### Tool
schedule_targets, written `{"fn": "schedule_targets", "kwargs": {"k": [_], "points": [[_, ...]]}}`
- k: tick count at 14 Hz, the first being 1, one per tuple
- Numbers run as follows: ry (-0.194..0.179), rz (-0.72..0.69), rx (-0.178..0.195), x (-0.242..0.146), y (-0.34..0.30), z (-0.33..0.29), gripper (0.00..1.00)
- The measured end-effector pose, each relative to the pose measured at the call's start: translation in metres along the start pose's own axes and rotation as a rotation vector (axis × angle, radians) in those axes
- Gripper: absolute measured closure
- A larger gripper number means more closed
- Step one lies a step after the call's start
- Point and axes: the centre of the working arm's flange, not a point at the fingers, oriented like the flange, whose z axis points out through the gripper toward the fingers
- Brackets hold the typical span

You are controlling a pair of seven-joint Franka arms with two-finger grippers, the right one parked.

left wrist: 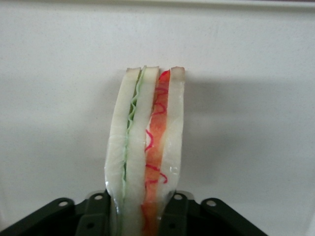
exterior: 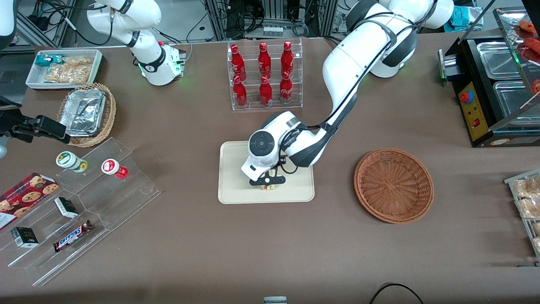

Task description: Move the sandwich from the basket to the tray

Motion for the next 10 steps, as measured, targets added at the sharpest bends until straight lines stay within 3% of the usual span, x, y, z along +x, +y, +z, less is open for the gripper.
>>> {"fn": "schedule_targets", "kwargs": {"k": [2,5,7,10], "points": [[-0.003,-0.002,0.014,-0.001,-0.002,-0.02,0.35],[-0.017,-0.04,0.089,0.007,-0.034,-0.088,0.04],[-0.031,-0.067,0.127,0.028,-0.088,-0.135,0.0],[-0.056,-0.015,0.156,0.049,-0.195,-0.181,0.0]]}}
